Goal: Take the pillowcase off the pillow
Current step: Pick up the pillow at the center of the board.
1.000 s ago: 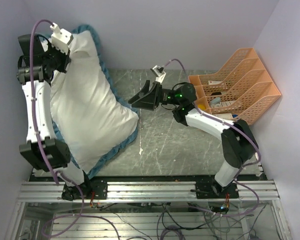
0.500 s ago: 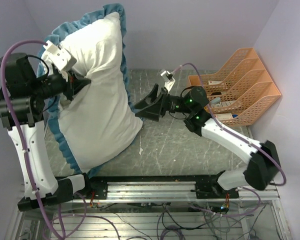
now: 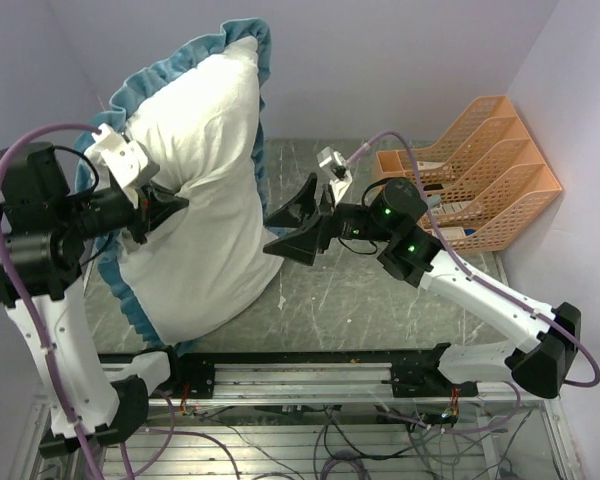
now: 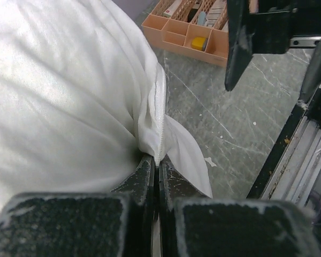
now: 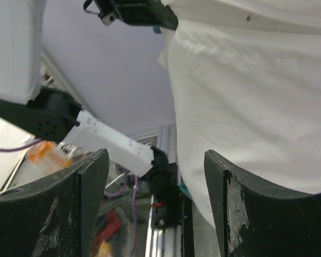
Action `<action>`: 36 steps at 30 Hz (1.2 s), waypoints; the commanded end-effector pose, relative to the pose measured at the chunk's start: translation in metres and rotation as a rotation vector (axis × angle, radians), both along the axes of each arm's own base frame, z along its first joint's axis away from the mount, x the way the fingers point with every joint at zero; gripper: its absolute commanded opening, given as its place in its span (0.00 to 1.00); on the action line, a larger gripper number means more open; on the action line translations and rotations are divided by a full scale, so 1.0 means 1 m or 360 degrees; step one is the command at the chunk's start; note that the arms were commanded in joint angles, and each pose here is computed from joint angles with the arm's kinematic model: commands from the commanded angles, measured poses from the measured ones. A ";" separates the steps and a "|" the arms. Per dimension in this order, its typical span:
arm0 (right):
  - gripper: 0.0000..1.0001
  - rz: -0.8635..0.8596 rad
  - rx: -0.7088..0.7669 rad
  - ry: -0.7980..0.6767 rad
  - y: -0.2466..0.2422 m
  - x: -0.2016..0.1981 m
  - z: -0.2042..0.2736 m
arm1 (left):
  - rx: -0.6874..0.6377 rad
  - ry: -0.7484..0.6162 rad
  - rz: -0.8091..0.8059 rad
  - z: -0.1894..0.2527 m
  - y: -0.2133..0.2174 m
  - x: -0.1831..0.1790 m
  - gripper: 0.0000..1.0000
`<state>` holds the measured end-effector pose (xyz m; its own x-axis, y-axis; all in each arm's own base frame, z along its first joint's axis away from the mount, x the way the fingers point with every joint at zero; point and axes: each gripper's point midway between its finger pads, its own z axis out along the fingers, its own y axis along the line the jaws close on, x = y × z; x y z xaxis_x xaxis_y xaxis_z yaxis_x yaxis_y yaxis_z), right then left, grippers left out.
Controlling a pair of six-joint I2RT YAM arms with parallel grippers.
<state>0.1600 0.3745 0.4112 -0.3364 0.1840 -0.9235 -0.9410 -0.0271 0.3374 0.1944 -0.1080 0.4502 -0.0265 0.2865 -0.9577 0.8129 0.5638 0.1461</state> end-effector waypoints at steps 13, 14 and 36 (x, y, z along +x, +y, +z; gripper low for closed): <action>0.71 0.0494 0.0101 -0.0145 -0.022 -0.056 0.013 | 0.0011 -0.0143 -0.0167 0.015 -0.022 -0.074 0.07; 0.71 0.0498 0.0103 -0.0149 -0.023 -0.057 0.013 | 0.0009 -0.0147 -0.0169 0.016 -0.022 -0.076 0.07; 0.80 -0.0485 0.0035 -0.0425 0.006 0.067 0.026 | -0.0004 -0.0148 -0.0170 0.013 -0.025 -0.088 0.07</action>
<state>0.2164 0.3679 0.4312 -0.1074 0.2252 -0.9684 -0.9757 0.1631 0.1461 0.1172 -0.1258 0.4550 0.0402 0.3040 -0.9518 0.8386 0.5077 0.1976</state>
